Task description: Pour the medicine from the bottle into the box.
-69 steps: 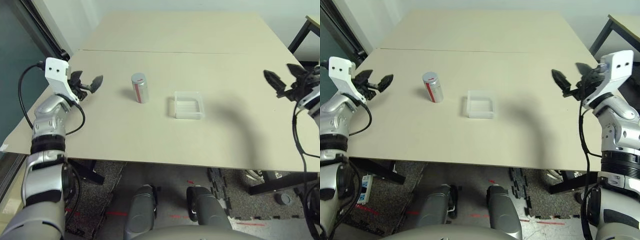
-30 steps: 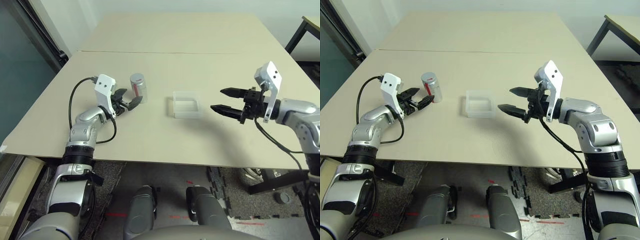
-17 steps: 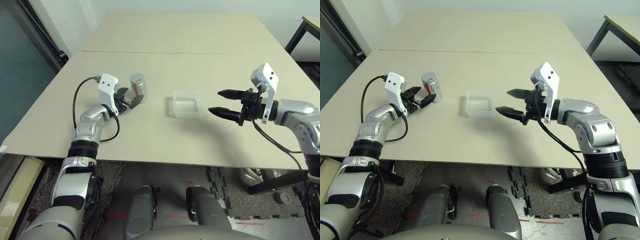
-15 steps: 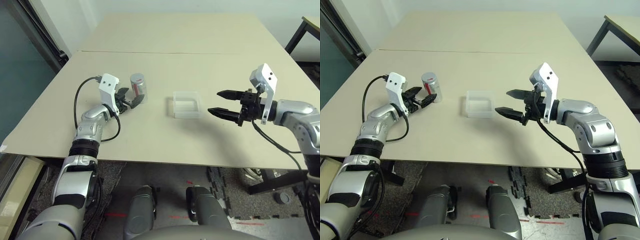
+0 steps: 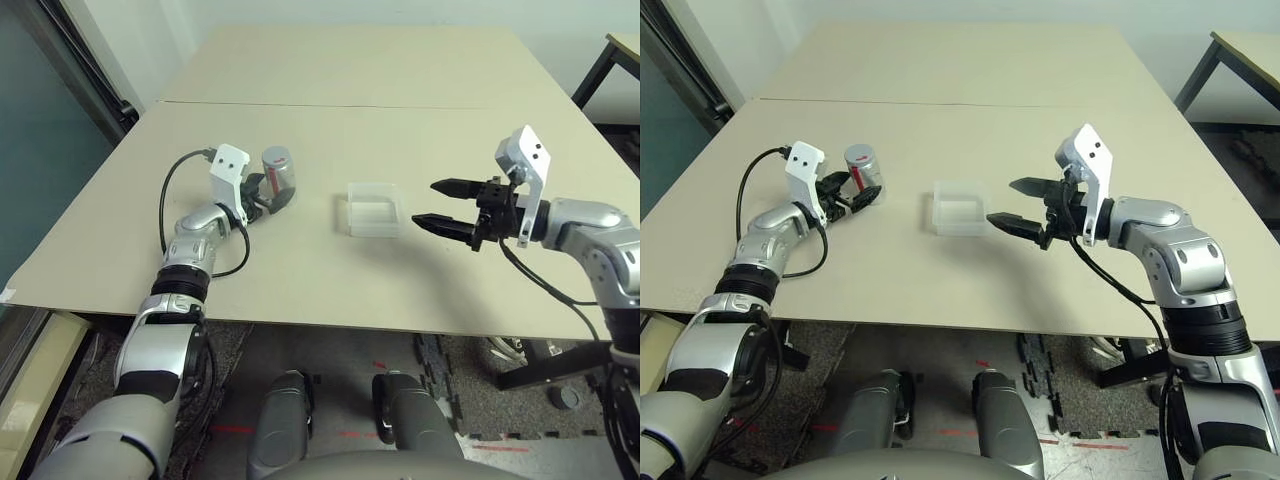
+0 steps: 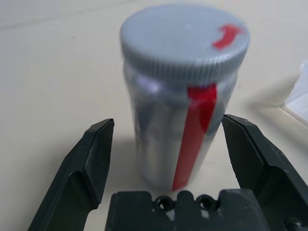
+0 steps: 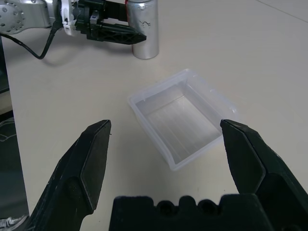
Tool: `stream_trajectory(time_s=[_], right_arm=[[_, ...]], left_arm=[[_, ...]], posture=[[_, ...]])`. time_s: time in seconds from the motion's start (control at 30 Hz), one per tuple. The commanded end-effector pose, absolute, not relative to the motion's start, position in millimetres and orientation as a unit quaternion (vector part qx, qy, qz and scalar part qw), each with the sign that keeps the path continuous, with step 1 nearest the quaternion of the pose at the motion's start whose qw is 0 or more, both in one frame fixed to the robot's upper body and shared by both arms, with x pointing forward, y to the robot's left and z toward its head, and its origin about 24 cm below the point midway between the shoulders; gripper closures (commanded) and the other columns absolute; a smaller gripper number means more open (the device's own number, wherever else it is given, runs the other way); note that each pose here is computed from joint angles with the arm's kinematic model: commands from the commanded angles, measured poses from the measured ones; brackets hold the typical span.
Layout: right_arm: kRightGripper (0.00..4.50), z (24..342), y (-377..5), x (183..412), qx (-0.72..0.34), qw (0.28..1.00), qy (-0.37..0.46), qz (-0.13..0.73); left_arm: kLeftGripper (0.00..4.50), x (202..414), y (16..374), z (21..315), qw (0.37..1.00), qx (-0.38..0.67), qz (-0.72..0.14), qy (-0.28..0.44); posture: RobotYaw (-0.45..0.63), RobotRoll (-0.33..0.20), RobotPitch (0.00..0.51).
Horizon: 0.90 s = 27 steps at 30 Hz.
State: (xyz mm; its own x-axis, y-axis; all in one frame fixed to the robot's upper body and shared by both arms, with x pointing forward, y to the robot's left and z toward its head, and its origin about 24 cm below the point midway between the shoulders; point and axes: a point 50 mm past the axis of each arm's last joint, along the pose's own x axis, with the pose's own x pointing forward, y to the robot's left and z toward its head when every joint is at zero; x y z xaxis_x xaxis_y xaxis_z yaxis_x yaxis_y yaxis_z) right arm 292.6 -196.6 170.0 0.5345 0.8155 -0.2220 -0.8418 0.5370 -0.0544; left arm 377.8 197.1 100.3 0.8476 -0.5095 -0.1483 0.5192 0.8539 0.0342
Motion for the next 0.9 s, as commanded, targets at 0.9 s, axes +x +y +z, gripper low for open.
stream_trajectory(time_s=[0.9], right_arm=[[0.00, 176, -191, 296, -0.084, 0.877, 0.067, 0.469]], left_arm=[[1.82, 386, 182, 103, 0.956, 0.038, -0.286, 0.051]], posture=[[-0.07, 0.000, 0.094]])
